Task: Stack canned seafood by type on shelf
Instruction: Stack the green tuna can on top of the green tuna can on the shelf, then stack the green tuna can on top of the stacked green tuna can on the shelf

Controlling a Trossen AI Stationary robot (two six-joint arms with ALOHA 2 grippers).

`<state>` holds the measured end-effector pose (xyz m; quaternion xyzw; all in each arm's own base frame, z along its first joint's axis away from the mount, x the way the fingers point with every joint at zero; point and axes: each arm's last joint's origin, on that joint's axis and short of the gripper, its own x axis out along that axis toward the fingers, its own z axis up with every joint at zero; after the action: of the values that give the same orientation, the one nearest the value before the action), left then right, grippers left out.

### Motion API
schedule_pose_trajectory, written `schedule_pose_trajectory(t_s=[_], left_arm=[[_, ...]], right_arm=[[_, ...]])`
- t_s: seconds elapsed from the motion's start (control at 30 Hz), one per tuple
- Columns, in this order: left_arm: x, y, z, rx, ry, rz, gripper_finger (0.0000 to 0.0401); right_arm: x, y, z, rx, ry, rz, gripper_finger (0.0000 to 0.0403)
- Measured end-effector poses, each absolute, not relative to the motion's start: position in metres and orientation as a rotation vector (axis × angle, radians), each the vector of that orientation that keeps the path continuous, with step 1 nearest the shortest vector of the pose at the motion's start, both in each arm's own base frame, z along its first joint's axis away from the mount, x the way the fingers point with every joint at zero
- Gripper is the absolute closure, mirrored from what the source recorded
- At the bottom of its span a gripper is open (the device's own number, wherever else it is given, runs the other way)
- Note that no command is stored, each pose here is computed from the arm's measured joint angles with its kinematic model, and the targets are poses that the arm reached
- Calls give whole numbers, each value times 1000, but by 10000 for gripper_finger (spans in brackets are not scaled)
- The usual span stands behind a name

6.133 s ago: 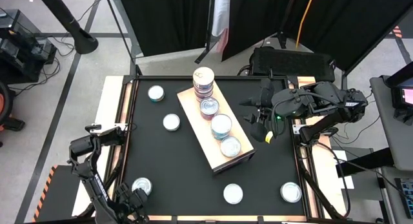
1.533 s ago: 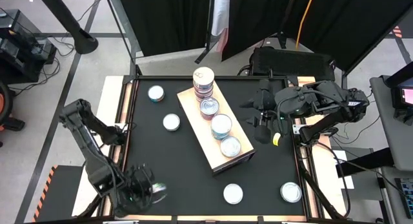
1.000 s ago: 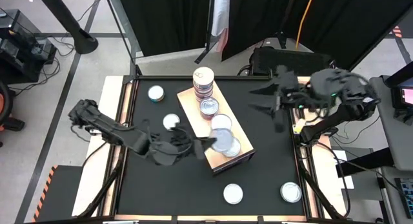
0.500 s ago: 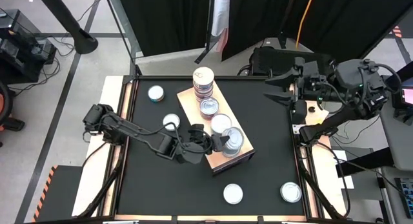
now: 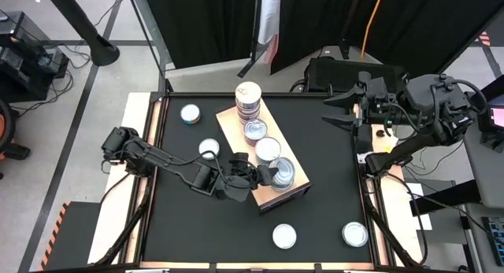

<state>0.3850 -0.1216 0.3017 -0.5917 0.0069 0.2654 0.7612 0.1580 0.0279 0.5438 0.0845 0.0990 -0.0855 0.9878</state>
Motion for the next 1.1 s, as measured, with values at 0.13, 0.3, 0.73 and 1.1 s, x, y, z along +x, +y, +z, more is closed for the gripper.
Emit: schedule_pose_trajectory(t_s=[0.13,0.3,0.73,1.1], left_arm=[[385,-122,302,-1266,32,566,164],[384,-120,298,-1246,71,590,120],[375,-125,310,-1208,382,309,115],[301,-102,348,-1070,561,482,114]], right_arm=[[158,28,544,169,200,-172,204],[158,28,544,168,200,-171,204],[153,28,530,245,344,-179,204],[138,26,482,414,760,-360,204]])
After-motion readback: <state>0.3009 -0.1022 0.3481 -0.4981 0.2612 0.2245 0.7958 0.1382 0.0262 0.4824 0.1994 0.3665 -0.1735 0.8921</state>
